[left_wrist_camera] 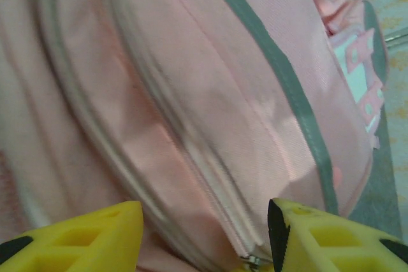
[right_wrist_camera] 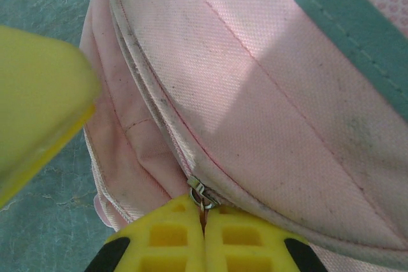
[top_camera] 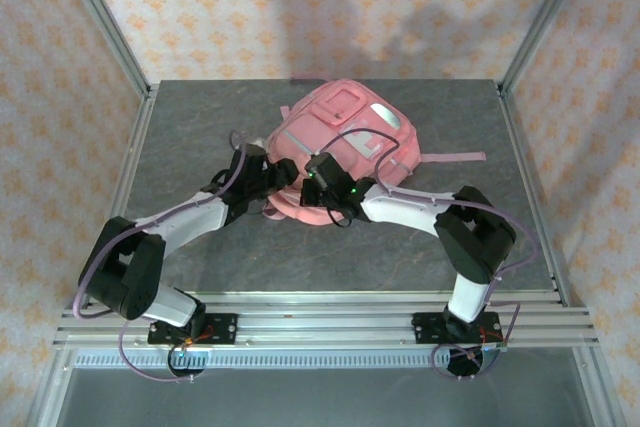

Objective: Pack books, pencil case, and school supplies into a backpack

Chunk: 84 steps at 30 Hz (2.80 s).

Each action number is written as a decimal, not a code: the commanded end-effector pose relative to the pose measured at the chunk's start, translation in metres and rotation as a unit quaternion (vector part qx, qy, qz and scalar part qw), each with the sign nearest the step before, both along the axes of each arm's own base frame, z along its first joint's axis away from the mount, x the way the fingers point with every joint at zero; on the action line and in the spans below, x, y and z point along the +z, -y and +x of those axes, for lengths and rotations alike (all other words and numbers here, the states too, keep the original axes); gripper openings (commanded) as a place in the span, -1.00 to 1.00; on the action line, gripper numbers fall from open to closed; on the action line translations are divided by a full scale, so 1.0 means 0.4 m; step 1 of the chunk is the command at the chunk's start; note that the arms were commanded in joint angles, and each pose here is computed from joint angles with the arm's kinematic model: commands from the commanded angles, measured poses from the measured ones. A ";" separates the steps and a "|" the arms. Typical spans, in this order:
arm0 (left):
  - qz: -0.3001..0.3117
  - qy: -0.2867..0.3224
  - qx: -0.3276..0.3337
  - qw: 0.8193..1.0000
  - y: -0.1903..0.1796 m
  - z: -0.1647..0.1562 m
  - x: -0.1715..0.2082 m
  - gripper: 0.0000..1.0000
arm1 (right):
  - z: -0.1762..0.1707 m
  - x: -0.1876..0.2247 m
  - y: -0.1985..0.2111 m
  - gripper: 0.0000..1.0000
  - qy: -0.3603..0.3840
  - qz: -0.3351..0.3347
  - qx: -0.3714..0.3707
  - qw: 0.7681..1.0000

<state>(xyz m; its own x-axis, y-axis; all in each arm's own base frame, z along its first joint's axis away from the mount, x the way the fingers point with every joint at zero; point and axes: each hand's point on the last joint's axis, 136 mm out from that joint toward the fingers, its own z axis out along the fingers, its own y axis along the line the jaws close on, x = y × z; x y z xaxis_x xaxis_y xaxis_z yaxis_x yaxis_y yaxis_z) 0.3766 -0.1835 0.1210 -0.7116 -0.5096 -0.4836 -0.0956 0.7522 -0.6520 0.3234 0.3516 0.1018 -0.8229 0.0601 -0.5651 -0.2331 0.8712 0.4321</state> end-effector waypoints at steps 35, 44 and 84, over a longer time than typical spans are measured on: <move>0.039 0.030 0.009 0.999 -0.028 0.126 0.034 -0.94 | 0.094 0.069 0.329 -0.46 0.030 -0.059 -0.143 0.988; 0.081 0.076 0.022 0.994 -0.066 0.128 0.163 -0.08 | 0.132 0.172 0.327 0.09 0.071 -0.046 -0.145 0.986; 0.358 0.259 0.334 0.833 -0.602 -0.173 0.138 0.99 | -0.039 0.176 1.021 1.00 0.322 -0.192 -0.551 0.746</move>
